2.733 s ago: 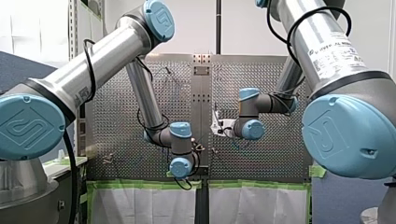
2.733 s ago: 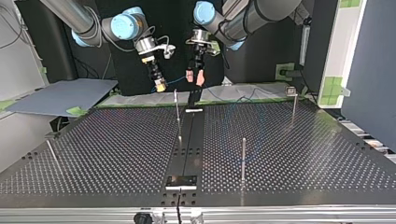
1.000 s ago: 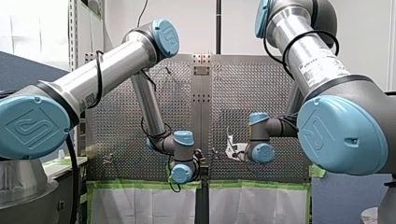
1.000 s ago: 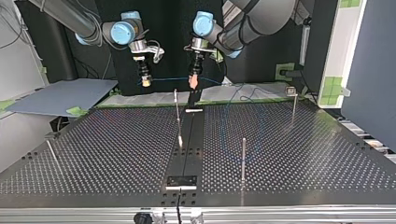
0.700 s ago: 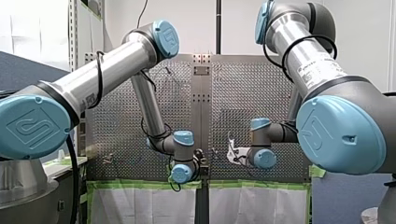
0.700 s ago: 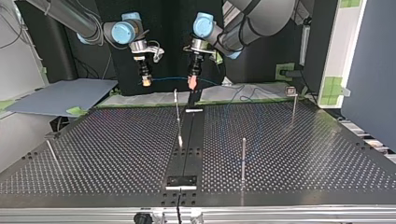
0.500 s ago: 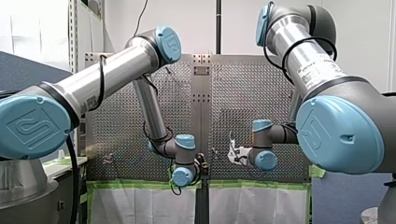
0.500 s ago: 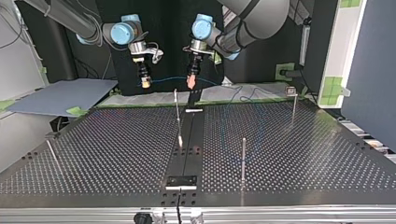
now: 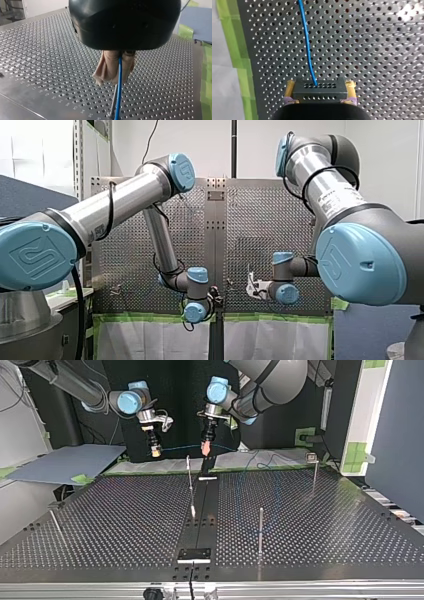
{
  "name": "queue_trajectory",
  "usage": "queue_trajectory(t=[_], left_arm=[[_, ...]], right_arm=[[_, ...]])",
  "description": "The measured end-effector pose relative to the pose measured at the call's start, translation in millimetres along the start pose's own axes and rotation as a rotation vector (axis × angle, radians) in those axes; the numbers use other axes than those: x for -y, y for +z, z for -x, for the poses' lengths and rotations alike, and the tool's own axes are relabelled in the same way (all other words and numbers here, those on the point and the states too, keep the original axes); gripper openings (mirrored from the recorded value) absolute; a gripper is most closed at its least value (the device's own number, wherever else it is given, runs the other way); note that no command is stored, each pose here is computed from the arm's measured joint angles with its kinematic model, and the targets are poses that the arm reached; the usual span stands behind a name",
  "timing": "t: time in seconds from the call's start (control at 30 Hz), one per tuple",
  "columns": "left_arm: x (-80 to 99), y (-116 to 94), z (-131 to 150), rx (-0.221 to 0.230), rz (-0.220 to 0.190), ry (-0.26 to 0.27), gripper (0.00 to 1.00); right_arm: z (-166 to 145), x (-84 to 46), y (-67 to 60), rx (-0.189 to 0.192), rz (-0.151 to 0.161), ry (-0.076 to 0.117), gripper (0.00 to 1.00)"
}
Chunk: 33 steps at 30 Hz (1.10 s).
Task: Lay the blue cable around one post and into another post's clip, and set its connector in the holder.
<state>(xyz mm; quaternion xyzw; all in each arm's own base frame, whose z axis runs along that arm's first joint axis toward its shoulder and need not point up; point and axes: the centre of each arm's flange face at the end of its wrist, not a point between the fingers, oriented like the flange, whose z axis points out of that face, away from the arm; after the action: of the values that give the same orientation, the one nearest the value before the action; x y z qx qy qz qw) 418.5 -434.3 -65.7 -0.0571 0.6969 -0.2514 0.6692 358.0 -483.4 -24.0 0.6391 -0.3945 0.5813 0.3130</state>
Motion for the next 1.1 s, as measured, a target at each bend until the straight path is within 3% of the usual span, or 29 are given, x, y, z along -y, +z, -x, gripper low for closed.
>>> queue_trajectory(t=[0.33, 0.53, 0.8, 1.1], left_arm=[[-1.1, 9.6, 4.0, 0.015, 0.029, 0.056, 0.04], [2.8, 18.3, 6.8, 0.024, 0.035, 0.073, 0.04], [12.0, 28.8, 8.9, 0.031, 0.008, 0.086, 0.04], [21.8, 31.0, 7.9, 0.029, -0.014, 0.087, 0.04]], right_arm=[[8.3, -23.1, 12.4, 0.008, 0.016, 0.004, 0.0], [9.1, -27.6, 16.4, 0.023, 0.019, 0.006, 0.0], [10.1, -30.1, 16.3, 0.036, 0.022, -0.004, 0.0], [9.3, -43.0, 17.6, 0.036, 0.041, -0.015, 0.0]])
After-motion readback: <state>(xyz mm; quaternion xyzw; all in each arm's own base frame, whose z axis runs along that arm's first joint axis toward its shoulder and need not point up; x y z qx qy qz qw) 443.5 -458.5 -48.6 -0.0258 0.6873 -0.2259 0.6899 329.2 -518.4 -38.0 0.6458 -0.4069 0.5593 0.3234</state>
